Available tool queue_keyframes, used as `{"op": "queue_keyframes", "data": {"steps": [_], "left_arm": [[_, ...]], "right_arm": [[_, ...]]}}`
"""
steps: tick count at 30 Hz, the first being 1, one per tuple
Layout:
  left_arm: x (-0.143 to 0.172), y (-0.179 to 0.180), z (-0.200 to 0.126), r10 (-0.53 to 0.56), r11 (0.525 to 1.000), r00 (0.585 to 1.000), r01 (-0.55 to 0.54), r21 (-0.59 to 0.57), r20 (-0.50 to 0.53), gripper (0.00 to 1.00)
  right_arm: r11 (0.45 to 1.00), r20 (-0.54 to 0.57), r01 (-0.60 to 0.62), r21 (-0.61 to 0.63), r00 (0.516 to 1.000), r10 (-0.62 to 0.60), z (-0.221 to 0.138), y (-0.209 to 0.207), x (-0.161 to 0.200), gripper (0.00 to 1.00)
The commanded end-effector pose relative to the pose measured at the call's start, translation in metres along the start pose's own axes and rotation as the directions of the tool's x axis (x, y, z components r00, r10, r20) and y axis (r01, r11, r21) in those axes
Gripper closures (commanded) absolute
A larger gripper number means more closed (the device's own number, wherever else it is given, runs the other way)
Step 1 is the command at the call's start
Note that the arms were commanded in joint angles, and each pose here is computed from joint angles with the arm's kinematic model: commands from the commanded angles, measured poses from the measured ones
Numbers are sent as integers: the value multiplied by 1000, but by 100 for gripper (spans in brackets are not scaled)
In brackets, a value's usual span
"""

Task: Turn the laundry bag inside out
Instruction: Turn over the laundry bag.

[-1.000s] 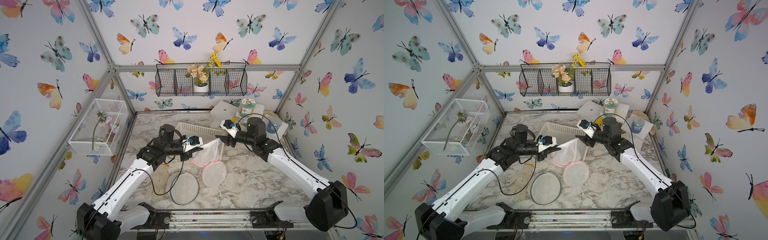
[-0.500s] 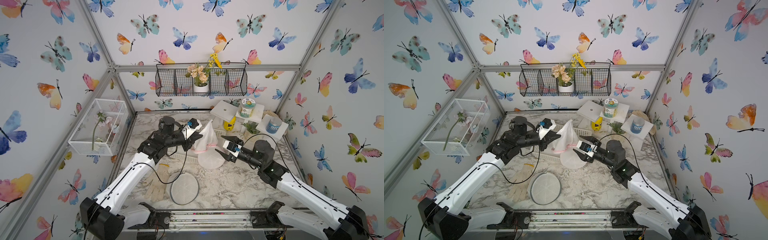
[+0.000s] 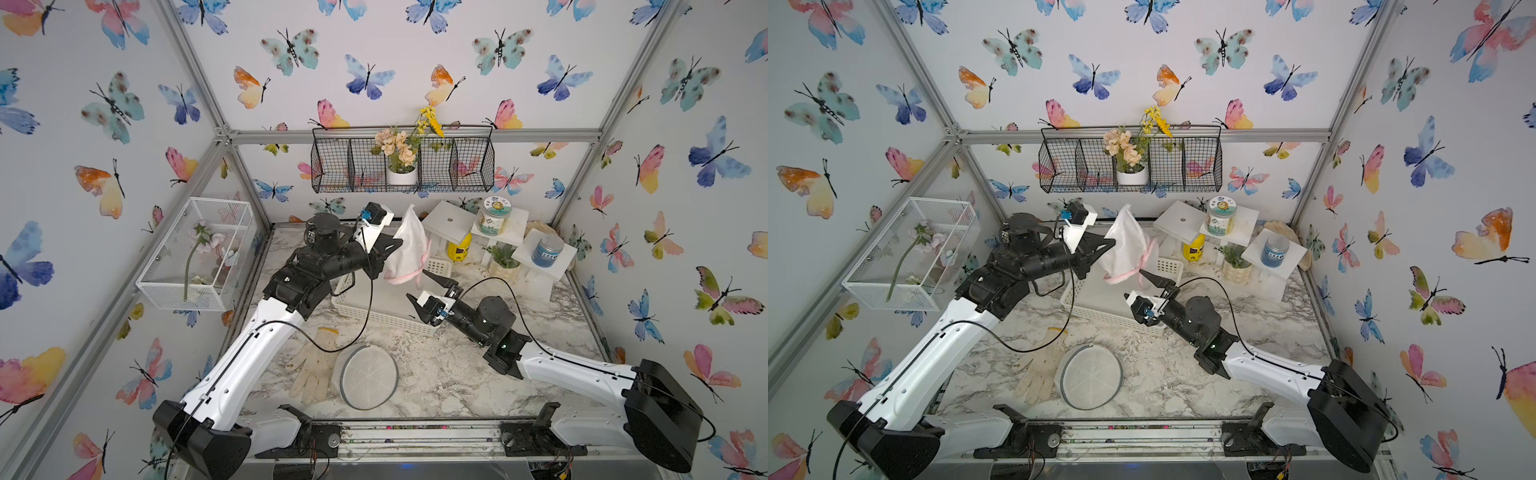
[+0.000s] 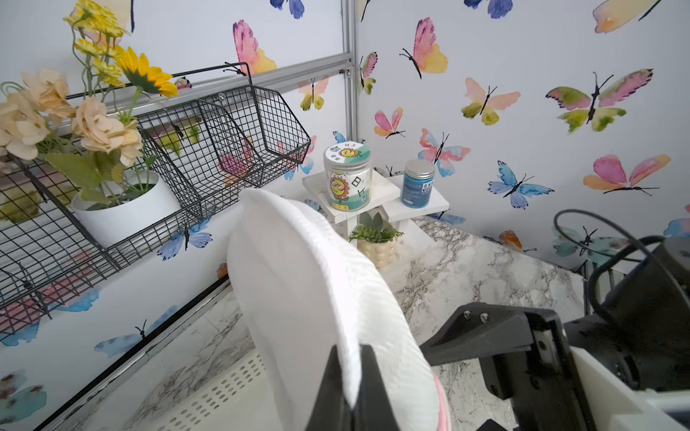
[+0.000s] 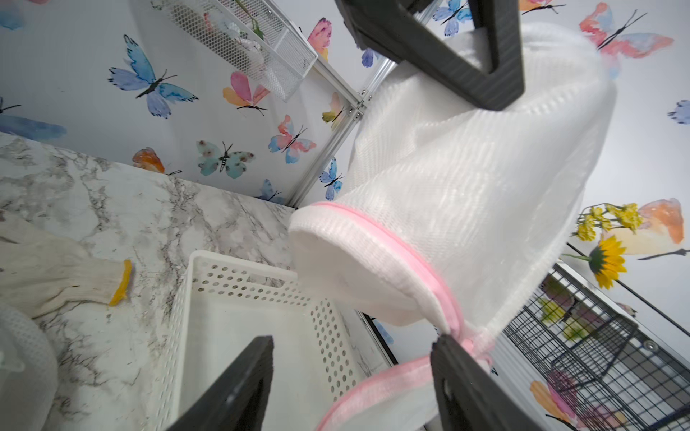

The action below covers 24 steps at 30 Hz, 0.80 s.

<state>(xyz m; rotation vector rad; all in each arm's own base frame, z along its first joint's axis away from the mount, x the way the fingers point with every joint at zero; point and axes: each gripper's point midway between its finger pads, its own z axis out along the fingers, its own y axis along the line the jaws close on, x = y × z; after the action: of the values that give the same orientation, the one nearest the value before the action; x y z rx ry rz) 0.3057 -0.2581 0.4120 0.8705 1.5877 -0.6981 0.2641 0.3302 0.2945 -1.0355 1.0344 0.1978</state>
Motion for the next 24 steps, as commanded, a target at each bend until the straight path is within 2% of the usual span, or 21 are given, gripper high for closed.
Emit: {"op": "queue_keyframes", "data": {"steps": [1,5,19,24], "left_arm": [[-8,8,-4,-28,999,1000,29,-45,9,100],[-6,8,-6,-34,998,999,34,-57,-5,100],[-7,3,-5,-84,996,996,83,-22,-29,100],[-5,2,-5,-101,995,994,101,-17,-44,100]], "right_arm": [[978,81,-28,207,997,12,2,-47,-31,30],[966,90,-38,255,996,16,4,-58,-35,30],[969,128,5,246,991,-38,25,-57,-46,28],[931,125,-20,364,992,-28,31,-81,-49,28]]}}
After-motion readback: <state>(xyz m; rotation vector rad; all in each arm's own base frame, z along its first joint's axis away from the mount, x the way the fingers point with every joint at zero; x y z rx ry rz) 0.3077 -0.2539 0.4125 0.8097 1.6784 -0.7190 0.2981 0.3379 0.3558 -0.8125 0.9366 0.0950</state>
